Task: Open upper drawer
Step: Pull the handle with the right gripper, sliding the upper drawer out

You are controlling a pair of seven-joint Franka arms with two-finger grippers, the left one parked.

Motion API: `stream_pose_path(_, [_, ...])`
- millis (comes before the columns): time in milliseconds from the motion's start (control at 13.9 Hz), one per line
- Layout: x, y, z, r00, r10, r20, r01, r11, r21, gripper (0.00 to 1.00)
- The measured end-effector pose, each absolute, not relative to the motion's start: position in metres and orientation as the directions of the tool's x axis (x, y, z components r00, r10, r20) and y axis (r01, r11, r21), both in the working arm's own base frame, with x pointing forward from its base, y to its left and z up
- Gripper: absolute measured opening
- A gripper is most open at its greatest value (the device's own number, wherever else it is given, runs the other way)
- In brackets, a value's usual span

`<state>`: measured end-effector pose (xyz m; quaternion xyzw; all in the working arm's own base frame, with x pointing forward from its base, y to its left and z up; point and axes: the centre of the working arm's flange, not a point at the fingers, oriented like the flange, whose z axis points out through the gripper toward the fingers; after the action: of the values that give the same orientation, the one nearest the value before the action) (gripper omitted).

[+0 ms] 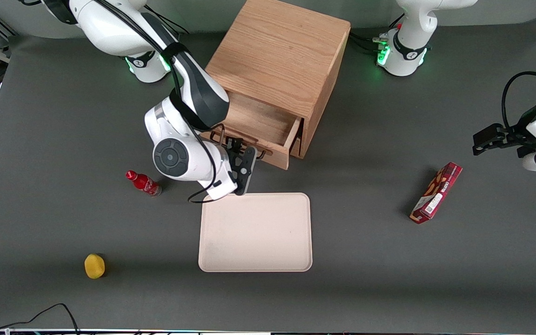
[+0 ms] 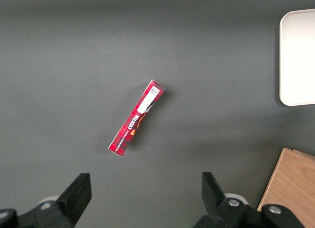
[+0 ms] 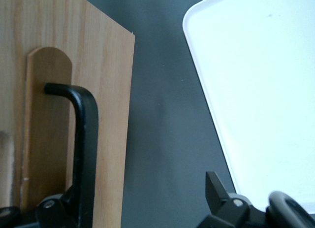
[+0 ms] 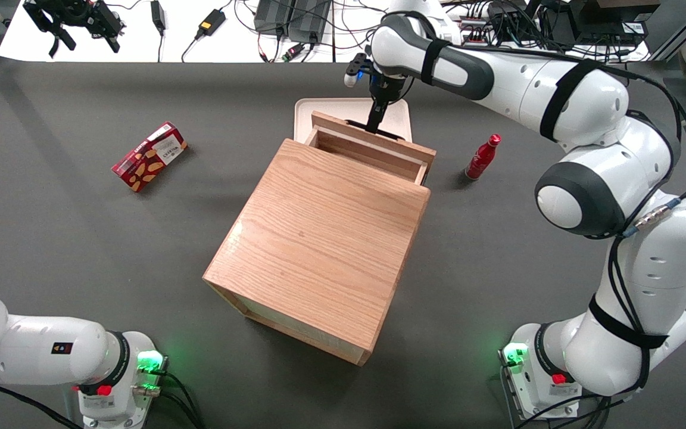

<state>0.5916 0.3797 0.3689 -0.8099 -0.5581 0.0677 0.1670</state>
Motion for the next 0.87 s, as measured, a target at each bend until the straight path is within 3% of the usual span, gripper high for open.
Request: stream_pose_path(866, [0.632,0.356,0.368,0.384,0.921,0.069,0.895,-0.354,-0.271,1.00])
